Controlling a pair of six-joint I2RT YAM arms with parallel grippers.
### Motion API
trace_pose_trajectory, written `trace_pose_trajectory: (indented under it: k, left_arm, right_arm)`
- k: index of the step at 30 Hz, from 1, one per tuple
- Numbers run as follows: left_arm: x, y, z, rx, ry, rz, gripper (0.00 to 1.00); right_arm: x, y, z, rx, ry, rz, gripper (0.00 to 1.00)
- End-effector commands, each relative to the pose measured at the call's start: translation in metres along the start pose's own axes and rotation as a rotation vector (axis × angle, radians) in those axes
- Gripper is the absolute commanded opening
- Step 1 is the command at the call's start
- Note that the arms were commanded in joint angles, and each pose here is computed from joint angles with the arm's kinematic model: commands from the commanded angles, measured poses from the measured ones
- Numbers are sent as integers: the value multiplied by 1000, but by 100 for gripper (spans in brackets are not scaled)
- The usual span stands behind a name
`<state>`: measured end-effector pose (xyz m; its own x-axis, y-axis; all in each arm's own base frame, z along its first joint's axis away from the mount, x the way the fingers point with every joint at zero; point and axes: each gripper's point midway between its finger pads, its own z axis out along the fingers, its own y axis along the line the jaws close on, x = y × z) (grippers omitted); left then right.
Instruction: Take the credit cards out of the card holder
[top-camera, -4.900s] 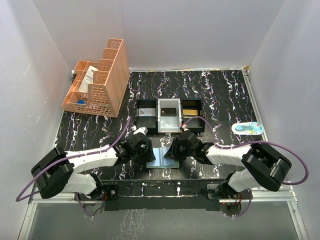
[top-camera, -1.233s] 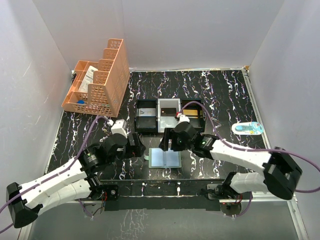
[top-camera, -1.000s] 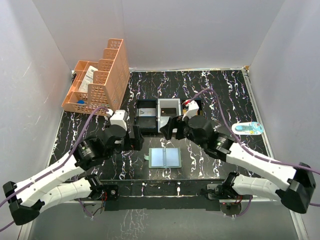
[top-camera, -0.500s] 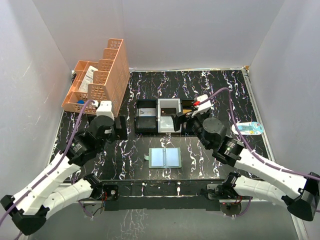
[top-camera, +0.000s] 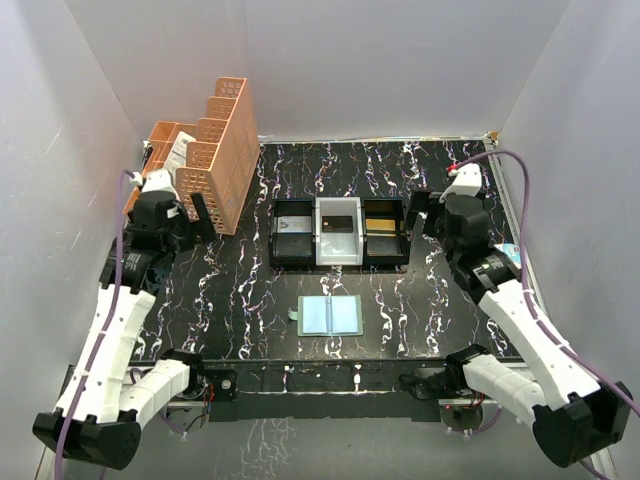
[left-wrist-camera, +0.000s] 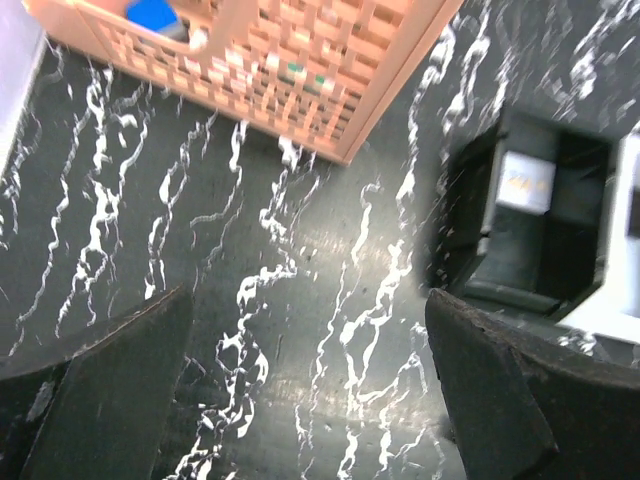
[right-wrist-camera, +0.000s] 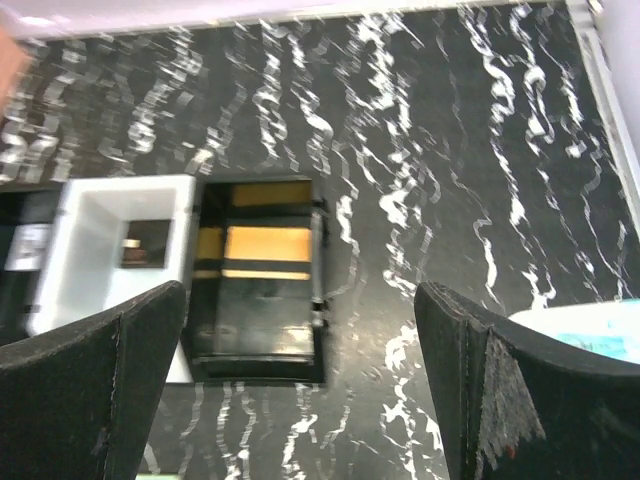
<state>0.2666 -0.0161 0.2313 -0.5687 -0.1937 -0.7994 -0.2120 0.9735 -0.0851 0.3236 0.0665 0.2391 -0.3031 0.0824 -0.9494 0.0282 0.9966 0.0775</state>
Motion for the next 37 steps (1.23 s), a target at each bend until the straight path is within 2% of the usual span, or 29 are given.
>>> trace_pose_trajectory:
  k: [1, 6, 11, 15, 20, 24, 32, 37]
  left_arm:
    - [-53, 9, -42, -27, -139, -57, 99]
    - [-71, 13, -67, -23, -188, -37, 99]
    - [-68, 25, -77, -71, -187, -44, 99]
    - [-72, 31, -86, -83, -231, -62, 99]
    - [-75, 31, -98, -56, -276, -88, 99]
    - [-72, 32, -101, -51, -283, -89, 99]
    - [-70, 30, -103, -28, -285, -95, 99]
    - [-61, 23, -93, -8, -239, -100, 99]
  right_arm:
    - [-101, 31, -57, -211, -173, 63, 98]
    - [-158, 34, -111, -301, -310, 88, 98]
    - [-168, 29, -137, -323, -368, 140, 98]
    - [-149, 25, -120, -280, -329, 128, 98]
    - [-104, 11, -74, -124, -156, 102, 98]
    - [-85, 13, -61, -114, -78, 79, 98]
    - [-88, 15, -68, -140, -103, 94, 98]
    - [-88, 17, -72, -156, -106, 98, 98]
